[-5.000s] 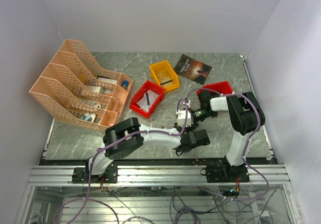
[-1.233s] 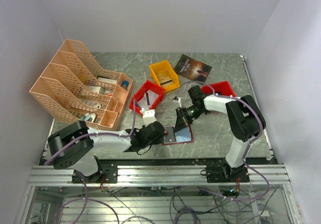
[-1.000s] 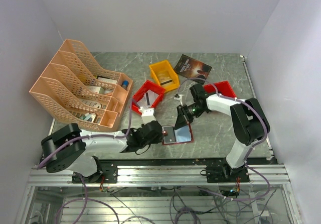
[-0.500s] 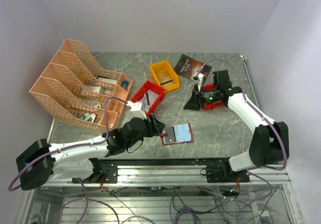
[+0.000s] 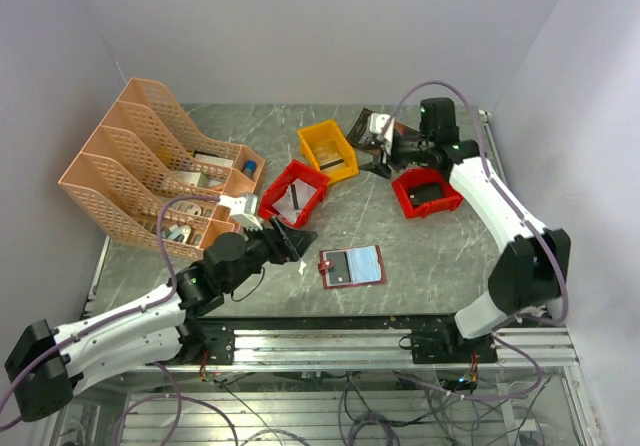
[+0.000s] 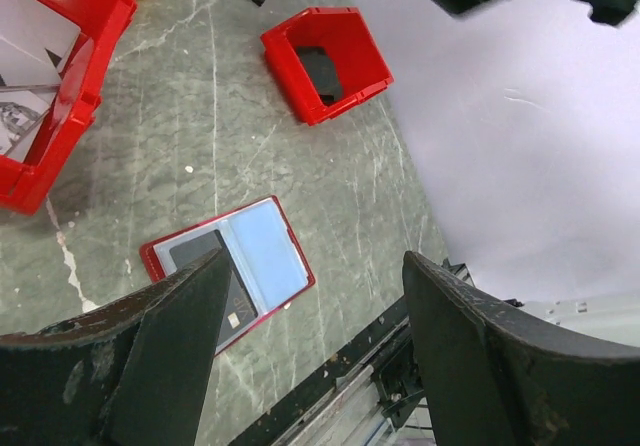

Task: Put the credit cards into the card holder
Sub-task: Move the storage box to the center of the board.

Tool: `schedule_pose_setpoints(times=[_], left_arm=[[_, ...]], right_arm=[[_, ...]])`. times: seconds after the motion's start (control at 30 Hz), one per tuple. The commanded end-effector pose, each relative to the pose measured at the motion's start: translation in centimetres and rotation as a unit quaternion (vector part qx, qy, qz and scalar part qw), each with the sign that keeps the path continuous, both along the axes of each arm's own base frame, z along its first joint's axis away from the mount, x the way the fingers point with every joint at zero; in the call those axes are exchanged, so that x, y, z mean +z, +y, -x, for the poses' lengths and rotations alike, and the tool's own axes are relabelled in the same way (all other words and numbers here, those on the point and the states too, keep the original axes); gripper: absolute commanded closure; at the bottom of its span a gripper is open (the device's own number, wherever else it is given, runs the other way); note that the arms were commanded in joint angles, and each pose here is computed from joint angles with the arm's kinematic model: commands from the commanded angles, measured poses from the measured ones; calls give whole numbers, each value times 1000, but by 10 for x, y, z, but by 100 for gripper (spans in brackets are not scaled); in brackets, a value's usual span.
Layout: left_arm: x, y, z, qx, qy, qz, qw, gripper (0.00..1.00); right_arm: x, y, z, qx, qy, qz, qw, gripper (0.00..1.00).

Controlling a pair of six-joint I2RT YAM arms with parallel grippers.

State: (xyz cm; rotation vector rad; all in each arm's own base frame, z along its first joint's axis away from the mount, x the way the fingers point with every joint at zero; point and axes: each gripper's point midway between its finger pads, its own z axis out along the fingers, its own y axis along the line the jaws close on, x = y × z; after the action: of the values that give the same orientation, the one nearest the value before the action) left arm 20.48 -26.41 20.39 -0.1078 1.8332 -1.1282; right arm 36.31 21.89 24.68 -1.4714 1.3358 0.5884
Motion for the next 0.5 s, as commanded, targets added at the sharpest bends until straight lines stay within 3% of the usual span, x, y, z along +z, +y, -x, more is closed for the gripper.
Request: schedule_pose_setpoints(times=[0.0,0.1,0.47], left_arm=[[-6,17,6,10,3,-15,1000,20],[-13,26,10,15,9,-27,999,20],[-31,39,11,30,9,-60,998,20]], right_arm=[[-16,-3,-59,-61,-33,64,996,66],[-32,3,-85,-74,-26,91,993,100],[-120,21,-143,-69,0,187,980,100]])
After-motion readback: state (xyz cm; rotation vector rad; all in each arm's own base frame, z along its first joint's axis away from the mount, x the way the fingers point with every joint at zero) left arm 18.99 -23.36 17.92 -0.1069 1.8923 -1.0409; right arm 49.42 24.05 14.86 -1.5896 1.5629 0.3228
